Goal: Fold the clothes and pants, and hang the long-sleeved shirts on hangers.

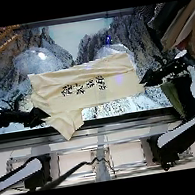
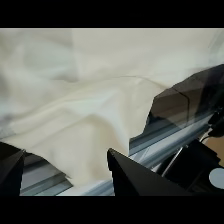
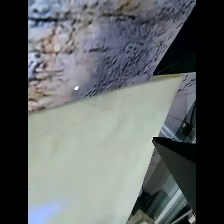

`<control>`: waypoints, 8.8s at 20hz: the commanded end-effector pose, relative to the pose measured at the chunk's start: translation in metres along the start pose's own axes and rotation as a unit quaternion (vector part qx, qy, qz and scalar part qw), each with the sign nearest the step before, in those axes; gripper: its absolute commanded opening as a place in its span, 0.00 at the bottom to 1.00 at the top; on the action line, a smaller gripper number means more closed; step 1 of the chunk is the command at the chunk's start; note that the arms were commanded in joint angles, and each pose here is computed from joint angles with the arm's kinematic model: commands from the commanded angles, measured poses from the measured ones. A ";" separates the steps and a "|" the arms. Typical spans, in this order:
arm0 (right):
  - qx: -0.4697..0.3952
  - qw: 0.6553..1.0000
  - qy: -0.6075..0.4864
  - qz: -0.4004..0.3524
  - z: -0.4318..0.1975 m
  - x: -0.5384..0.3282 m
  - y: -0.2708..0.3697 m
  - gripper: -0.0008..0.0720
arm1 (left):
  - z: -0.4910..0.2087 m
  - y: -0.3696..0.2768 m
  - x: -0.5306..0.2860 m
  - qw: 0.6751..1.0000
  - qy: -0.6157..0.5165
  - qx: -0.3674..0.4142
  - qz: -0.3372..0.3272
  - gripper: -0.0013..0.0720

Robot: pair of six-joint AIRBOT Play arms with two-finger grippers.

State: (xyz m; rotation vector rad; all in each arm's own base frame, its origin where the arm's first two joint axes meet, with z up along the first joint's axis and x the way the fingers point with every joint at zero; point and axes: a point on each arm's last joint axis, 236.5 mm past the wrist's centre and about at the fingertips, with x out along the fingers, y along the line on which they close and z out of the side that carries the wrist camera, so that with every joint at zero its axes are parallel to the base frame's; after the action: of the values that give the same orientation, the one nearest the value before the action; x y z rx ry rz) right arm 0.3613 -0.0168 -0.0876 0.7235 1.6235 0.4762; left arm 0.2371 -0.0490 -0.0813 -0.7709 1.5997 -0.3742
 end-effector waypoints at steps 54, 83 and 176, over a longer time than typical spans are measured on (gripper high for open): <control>-0.156 0.936 -0.311 -0.045 0.215 -0.011 0.101 0.16 | 0.257 -0.083 -0.079 0.901 -0.303 -0.078 -0.301 0.09; -0.170 0.930 -0.238 -0.224 0.077 -0.160 0.131 0.03 | 0.156 -0.119 0.057 0.972 -0.121 0.200 0.014 0.02; -0.130 0.945 -0.221 -0.202 -0.022 -0.101 0.083 0.03 | 0.105 -0.110 -0.363 0.762 -0.523 0.151 0.350 0.03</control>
State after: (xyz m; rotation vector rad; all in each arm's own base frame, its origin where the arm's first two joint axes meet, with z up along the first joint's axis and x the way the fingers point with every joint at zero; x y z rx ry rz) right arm 0.3420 -0.0724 0.0732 0.5807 1.1602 0.1445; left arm 0.3563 0.1196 0.1868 -0.0108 0.8552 0.2690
